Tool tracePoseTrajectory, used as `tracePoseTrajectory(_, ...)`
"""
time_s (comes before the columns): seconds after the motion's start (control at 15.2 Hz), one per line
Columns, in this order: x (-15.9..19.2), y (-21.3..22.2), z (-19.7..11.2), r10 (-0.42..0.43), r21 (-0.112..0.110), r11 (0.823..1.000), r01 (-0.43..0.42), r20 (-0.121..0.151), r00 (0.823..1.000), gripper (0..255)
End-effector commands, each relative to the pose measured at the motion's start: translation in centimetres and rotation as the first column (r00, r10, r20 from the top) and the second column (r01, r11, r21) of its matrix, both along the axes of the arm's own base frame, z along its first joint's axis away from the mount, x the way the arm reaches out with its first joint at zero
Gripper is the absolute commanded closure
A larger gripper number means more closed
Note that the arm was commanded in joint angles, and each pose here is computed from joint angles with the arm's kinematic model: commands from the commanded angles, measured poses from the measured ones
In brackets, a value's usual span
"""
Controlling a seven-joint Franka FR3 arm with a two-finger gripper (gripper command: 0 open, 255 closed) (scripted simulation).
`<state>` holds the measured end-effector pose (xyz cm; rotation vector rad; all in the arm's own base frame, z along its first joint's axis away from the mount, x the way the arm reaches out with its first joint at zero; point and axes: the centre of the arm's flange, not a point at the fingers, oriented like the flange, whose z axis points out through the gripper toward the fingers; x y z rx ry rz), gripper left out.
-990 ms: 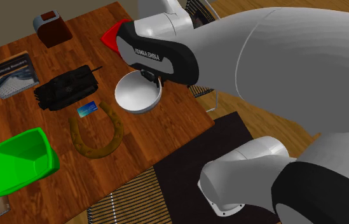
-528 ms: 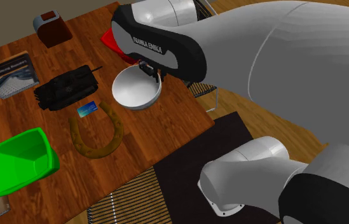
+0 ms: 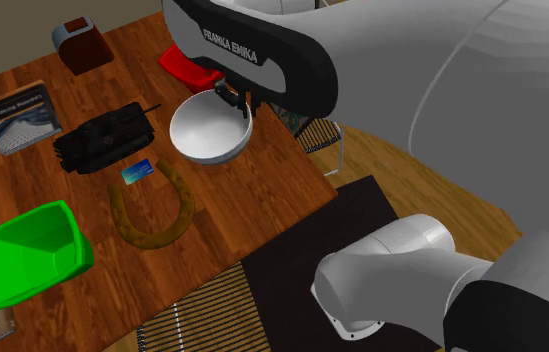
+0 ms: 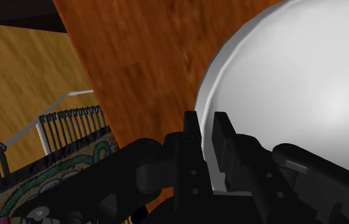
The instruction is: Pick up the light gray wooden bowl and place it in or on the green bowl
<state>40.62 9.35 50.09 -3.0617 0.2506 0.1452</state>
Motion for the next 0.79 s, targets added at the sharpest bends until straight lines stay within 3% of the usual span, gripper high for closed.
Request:
tracePoseTrajectory(0.0, 0.0, 0.0, 1.0, 0.0, 0.0, 1.0, 0.0, 0.0, 1.0, 255)
tracePoseTrajectory(0.73, -0.3, 1.3, 6.4, 0.0, 0.0, 1.0, 0.0, 0.0, 1.0, 255)
